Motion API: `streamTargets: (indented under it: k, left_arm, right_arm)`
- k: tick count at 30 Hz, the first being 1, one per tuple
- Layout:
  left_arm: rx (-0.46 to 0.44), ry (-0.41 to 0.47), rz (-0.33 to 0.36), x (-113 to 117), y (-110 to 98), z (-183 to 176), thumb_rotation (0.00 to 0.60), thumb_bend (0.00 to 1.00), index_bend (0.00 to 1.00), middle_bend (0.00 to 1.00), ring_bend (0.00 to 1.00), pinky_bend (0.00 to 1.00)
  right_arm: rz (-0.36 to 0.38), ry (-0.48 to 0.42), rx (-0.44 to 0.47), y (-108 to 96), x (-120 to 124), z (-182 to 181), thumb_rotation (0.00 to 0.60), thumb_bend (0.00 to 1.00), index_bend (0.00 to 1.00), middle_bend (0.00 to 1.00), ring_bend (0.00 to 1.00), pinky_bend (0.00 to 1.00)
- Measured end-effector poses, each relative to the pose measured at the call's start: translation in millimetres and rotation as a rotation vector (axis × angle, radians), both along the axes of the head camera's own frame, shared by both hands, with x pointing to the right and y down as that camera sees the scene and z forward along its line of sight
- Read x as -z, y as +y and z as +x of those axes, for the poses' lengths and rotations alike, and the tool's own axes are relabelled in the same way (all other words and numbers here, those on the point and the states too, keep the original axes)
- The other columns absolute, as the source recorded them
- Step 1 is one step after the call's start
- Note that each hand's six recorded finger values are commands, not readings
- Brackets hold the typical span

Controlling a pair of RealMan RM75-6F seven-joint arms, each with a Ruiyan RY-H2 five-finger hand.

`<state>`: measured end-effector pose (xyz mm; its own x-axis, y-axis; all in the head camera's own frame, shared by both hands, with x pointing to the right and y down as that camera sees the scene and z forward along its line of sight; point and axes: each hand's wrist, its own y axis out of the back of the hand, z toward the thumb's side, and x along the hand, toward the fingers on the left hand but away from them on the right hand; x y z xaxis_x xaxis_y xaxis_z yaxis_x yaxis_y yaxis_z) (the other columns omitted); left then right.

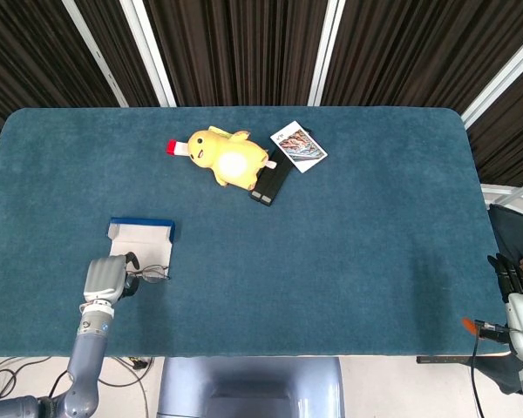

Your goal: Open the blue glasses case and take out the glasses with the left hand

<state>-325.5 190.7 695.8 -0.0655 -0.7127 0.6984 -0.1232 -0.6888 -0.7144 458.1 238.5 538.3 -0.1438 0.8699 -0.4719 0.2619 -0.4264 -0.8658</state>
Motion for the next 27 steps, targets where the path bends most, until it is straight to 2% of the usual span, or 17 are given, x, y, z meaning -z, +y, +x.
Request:
streamTargets:
  k: [23,27]
  left_arm:
    - [0.024,0.027,-0.022,-7.7,1.4,2.6,0.600,0.40,0.51,1.00,0.99,1.00]
    - [0.025,0.029,-0.027,-8.7,2.3,3.2,0.600,0.44,0.53,1.00,0.99,1.00]
  right_arm:
    - [0.000,0.000,0.000,-0.1,0.1,-0.3,0.600,0.16,0.00,0.00,0.00,0.20]
    - [0.000,0.000,0.001,-0.2,0.2,-0.4,0.600,0.16,0.00,0.00,0.00,0.20]
